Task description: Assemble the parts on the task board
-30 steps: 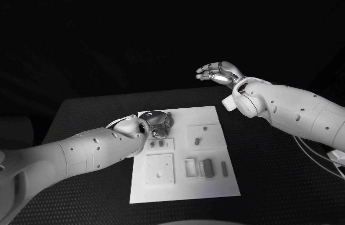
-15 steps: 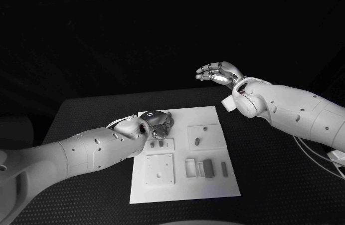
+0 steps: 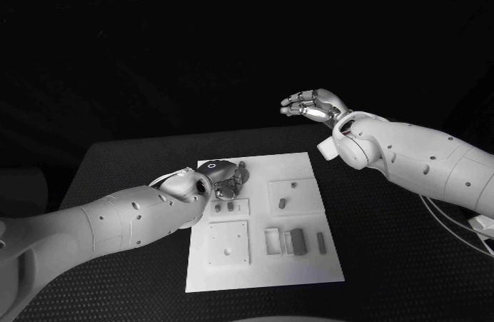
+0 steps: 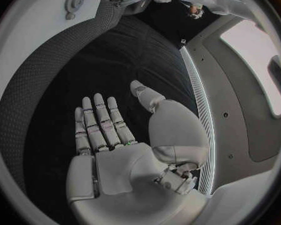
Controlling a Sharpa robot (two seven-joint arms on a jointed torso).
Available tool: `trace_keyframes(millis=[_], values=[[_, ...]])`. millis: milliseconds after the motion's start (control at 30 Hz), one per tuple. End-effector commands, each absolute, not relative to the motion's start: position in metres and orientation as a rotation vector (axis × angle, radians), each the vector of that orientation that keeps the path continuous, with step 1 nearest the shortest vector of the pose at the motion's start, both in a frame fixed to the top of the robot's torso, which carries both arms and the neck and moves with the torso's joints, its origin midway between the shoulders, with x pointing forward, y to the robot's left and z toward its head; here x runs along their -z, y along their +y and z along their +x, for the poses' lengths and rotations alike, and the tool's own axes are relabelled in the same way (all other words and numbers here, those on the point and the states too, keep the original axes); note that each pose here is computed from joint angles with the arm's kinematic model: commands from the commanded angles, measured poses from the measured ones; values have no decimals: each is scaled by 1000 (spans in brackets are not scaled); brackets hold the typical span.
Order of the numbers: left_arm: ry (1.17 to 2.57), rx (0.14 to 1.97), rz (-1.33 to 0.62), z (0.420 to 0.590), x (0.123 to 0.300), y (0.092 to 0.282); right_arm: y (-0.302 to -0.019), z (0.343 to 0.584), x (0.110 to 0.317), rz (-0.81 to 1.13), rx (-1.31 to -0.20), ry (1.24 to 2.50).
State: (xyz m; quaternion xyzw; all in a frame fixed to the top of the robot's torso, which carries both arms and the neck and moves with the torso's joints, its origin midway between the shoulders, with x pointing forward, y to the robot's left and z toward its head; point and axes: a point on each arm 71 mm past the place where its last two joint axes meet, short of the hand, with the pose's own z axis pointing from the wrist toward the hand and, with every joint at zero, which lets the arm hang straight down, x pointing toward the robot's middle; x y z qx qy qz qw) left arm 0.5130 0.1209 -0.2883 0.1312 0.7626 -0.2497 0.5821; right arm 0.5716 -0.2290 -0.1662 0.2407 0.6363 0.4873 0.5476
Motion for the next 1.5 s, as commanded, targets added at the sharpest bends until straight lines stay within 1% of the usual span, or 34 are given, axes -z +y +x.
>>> trace_keyframes(millis=[33,267,633,733,867,1133,1300,1500], values=[[1766,613,276,512,287,121,-227,571,166,553,-1170,1514],[1766,639,215,513,283,128,-227,571,166,554,-1170,1515],[1770,722,63,520,254,135,-230,571,166,556,-1164,1514],[1790,729,66,520,249,138,-230,571,166,556,-1164,1514],[1837,712,85,522,242,147,-231,571,166,557,-1162,1515],[1867,654,99,523,244,165,-233,571,166,560,-1158,1513],[1862,620,127,523,246,170,-234,571,166,560,-1157,1513],[1875,593,175,519,258,170,-233,571,166,560,-1157,1513]])
